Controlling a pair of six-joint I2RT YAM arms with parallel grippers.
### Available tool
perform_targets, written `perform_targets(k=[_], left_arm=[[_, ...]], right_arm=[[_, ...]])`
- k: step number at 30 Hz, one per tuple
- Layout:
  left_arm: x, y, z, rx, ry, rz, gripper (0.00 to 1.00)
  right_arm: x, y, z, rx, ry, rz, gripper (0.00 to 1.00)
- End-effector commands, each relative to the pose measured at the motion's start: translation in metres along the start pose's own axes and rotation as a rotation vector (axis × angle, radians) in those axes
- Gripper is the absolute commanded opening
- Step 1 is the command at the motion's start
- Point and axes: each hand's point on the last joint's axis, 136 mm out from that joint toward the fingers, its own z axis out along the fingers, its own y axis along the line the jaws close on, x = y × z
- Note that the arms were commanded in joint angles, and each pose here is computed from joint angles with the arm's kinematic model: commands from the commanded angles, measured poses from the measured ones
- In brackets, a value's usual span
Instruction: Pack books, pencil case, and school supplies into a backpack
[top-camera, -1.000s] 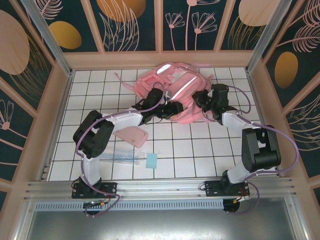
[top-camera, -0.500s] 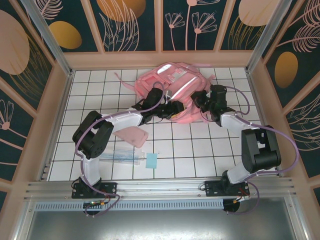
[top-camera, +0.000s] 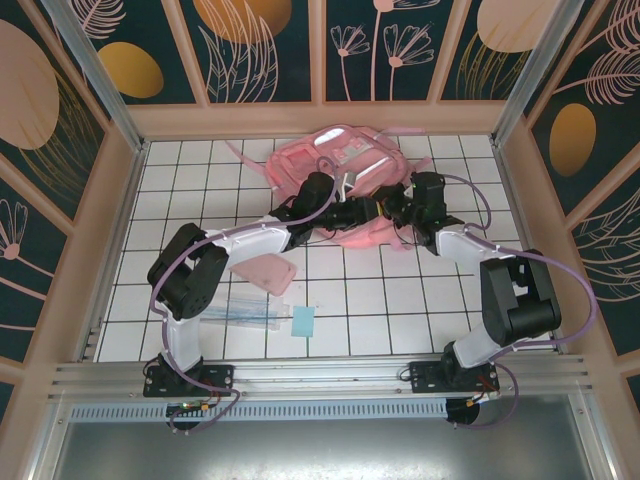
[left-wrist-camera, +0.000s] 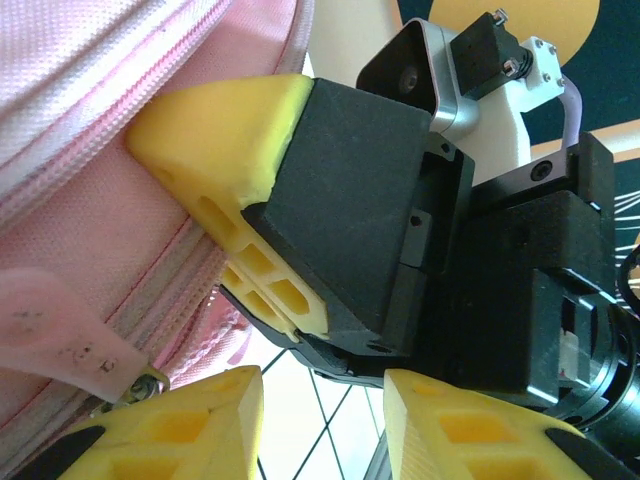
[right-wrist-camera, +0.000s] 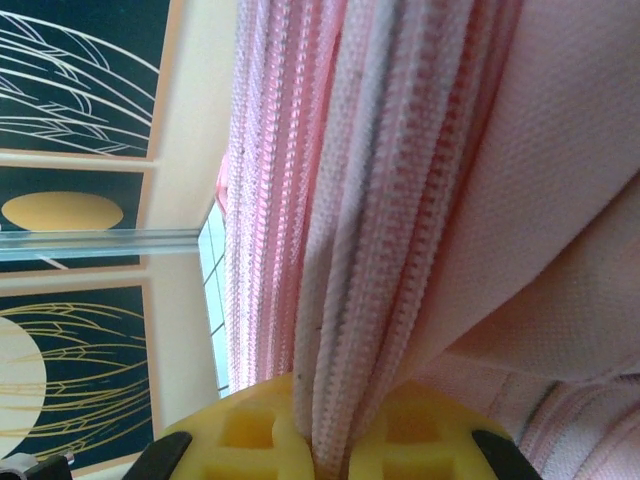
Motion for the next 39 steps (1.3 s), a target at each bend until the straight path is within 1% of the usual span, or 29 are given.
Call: perform_targets(k=[1,4,6,8,10,12,13,14,16,20,22,23,26,27,30,34,36,39], left_arm=[[-0.018,-0.025,-0.001,0.065,-0.063,0.093,0.37],[-0.011,-0.016,-0.005,0.028,-0.043,0.092,0.38],[-0.006,-0.018,-0.012,0.028,-0.035,0.090,0.40],[-0.002,-0.025,-0.023,0.025,-0.027,0.089,0.45],[-0.001,-0.024,-0.037,-0.025,-0.033,0.101,0.51],[-0.001,-0.013,-0.053,-0.133,-0.054,0.126,0.56],[0.001,0.000,-0.055,-0.192,-0.051,0.121,0.57],[-0.001,-0.003,-0.066,-0.214,-0.069,0.127,0.59],[0.002,0.005,-0.068,-0.237,-0.071,0.093,0.59],[0.009,0.012,-0.063,-0.198,-0.073,0.004,0.59],[0.010,0.022,-0.062,-0.222,-0.086,-0.013,0.60],[0.011,0.027,-0.061,-0.237,-0.085,-0.016,0.60],[0.010,0.039,-0.063,-0.298,-0.089,0.005,0.60],[0.014,0.055,-0.058,-0.336,-0.073,-0.006,0.61],[0.015,0.060,-0.052,-0.340,-0.068,-0.036,0.63],[0.002,0.065,-0.053,-0.367,-0.144,-0.065,0.64],[-0.007,0.068,-0.054,-0.382,-0.195,-0.062,0.62],[-0.016,0.076,-0.051,-0.410,-0.238,-0.060,0.59]], right_arm=[[0.015,0.014,0.001,-0.061,0.063,-0.038,0.00],[0.014,0.014,0.000,-0.063,0.058,-0.036,0.00],[0.013,0.015,0.000,-0.068,0.059,-0.036,0.00],[0.013,0.017,-0.001,-0.076,0.060,-0.038,0.00],[0.014,0.018,-0.001,-0.090,0.056,-0.033,0.00],[0.013,0.020,-0.003,-0.112,0.047,-0.031,0.00],[0.013,0.022,-0.004,-0.124,0.041,-0.031,0.00],[0.013,0.023,-0.006,-0.139,0.030,-0.028,0.00],[0.017,0.028,-0.010,-0.181,0.011,-0.023,0.00],[0.030,0.048,-0.021,-0.316,-0.042,-0.086,0.00],[0.036,0.062,-0.032,-0.422,-0.063,-0.133,0.00],[0.038,0.063,-0.032,-0.428,-0.064,-0.136,0.00],[0.039,0.057,-0.025,-0.381,-0.049,-0.158,0.00],[0.039,0.056,-0.025,-0.376,-0.049,-0.161,0.00],[0.038,0.055,-0.025,-0.362,-0.060,-0.166,0.00],[0.041,0.058,-0.025,-0.360,-0.071,-0.183,0.00],[0.045,0.059,-0.023,-0.358,-0.066,-0.188,0.00],[0.048,0.060,-0.022,-0.363,-0.055,-0.190,0.00]])
